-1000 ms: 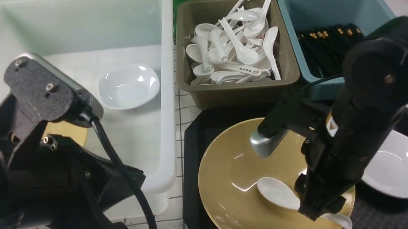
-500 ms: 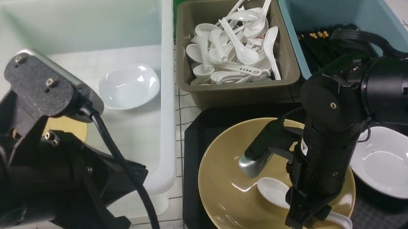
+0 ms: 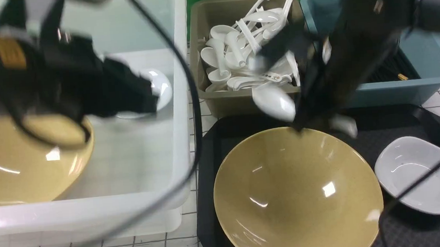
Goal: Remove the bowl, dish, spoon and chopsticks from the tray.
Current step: Use the right arm to put the soup spoon into the small storage box in the middle, then use the left arm to grab the yellow noodle bowl on the left
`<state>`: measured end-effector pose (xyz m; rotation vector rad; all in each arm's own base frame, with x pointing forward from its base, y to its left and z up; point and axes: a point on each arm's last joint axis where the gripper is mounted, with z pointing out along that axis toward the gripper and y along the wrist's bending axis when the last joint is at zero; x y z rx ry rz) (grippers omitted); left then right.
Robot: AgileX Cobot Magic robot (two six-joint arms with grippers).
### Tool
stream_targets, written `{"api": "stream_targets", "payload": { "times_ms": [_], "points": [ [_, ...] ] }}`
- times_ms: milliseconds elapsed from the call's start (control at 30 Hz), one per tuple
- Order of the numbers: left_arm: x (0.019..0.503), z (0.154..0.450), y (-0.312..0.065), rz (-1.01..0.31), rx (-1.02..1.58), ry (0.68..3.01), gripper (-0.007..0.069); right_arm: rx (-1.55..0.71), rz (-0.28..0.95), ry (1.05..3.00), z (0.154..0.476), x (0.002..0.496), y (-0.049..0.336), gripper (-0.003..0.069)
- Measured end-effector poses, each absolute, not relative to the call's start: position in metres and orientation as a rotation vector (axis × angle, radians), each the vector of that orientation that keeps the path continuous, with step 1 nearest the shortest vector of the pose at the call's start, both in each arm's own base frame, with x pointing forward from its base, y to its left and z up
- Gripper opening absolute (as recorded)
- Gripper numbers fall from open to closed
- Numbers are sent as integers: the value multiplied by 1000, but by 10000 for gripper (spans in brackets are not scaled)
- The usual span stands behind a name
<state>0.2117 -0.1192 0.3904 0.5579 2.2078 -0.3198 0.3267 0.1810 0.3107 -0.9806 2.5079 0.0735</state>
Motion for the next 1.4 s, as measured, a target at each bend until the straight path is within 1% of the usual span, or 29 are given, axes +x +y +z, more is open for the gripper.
{"api": "stream_targets", "payload": {
  "times_ms": [33, 67, 100, 200, 300, 333, 400, 433, 467, 500, 533, 567, 600, 633, 700, 767, 800, 867, 900, 933, 967, 1000, 1033, 1067, 1133, 1200, 1300, 1367, 1400],
  "points": [
    [221, 397, -119, -312, 533, 2203, -12, -924, 78, 2462, 321, 336, 178, 182],
    [234, 401, -119, -305, 507, 2205, -12, -819, 91, 2379, 336, 353, 174, 182],
    [238, 403, -120, -305, 499, 2203, -12, -769, 97, 2345, 343, 361, 171, 182],
    [257, 404, -128, -320, 482, 2210, -12, -612, 118, 2253, 350, 394, 164, 182],
    [269, 392, -135, -339, 483, 2261, -12, -552, 126, 2235, 333, 424, 168, 182],
    [269, 391, -136, -341, 483, 2266, -12, -553, 128, 2235, 330, 426, 168, 182],
    [275, 380, -140, -357, 487, 2325, -12, -534, 133, 2252, 309, 445, 176, 196],
    [277, 374, -142, -360, 505, 2351, -12, -526, 137, 2274, 293, 455, 180, 218],
    [277, 372, -143, -365, 513, 2365, -12, -515, 143, 2281, 287, 460, 182, 243],
    [278, 368, -145, -370, 538, 2392, -12, -502, 148, 2291, 280, 466, 185, 291],
    [277, 365, -146, -381, 554, 2409, -12, -488, 153, 2304, 276, 469, 186, 328],
    [276, 363, -147, -388, 587, 2429, -12, -483, 154, 2319, 274, 471, 187, 384],
    [275, 362, -148, -398, 607, 2437, -11, -482, 152, 2331, 274, 471, 186, 402],
    [274, 361, -148, -407, 628, 2445, -7, -482, 151, 2338, 279, 471, 186, 445],
    [271, 362, -151, -450, 659, 2447, 10, -515, 134, 2367, 301, 465, 184, 525],
    [269, 364, -152, -476, 679, 2448, 30, -558, 112, 2394, 316, 457, 180, 547],
    [267, 365, -155, -513, 701, 2451, 66, -627, 84, 2424, 335, 446, 175, 559],
    [265, 365, -160, -537, 749, 2461, 123, -691, 63, 2438, 353, 432, 171, 559],
    [264, 364, -164, -538, 788, 2461, 162, -713, 59, 2436, 364, 424, 169, 551],
    [264, 362, -170, -539, 829, 2464, 216, -716, 56, 2436, 369, 419, 168, 542],
    [263, 356, -181, -535, 889, 2472, 274, -728, 60, 2435, 374, 410, 167, 516],
    [263, 355, -185, -530, 914, 2473, 304, -733, 63, 2431, 380, 403, 166, 501],
    [264, 354, -185, -530, 917, 2476, 304, -734, 62, 2432, 380, 402, 166, 496],
    [266, 343, -203, -497, 1006, 2491, 407, -765, 69, 2447, 384, 382, 167, 426],
    [270, 333, -218, -459, 1065, 2509, 479, -819, 71, 2471, 384, 357, 166, 337],
    [277, 322, -230, -407, 1095, 2537, 519, -873, 74, 2495, 383, 327, 161, 229],
    [291, 310, -242, -349, 1117, 2552, 540, -899, 70, 2531, 379, 285, 143, 100],
    [299, 302, -249, -333, 1123, 2563, 542, -905, 62, 2549, 376, 260, 130, 50],
    [304, 297, -252, -327, 1126, 2570, 542, -908, 58, 2566, 371, 250, 125, 41]
  ]
}}
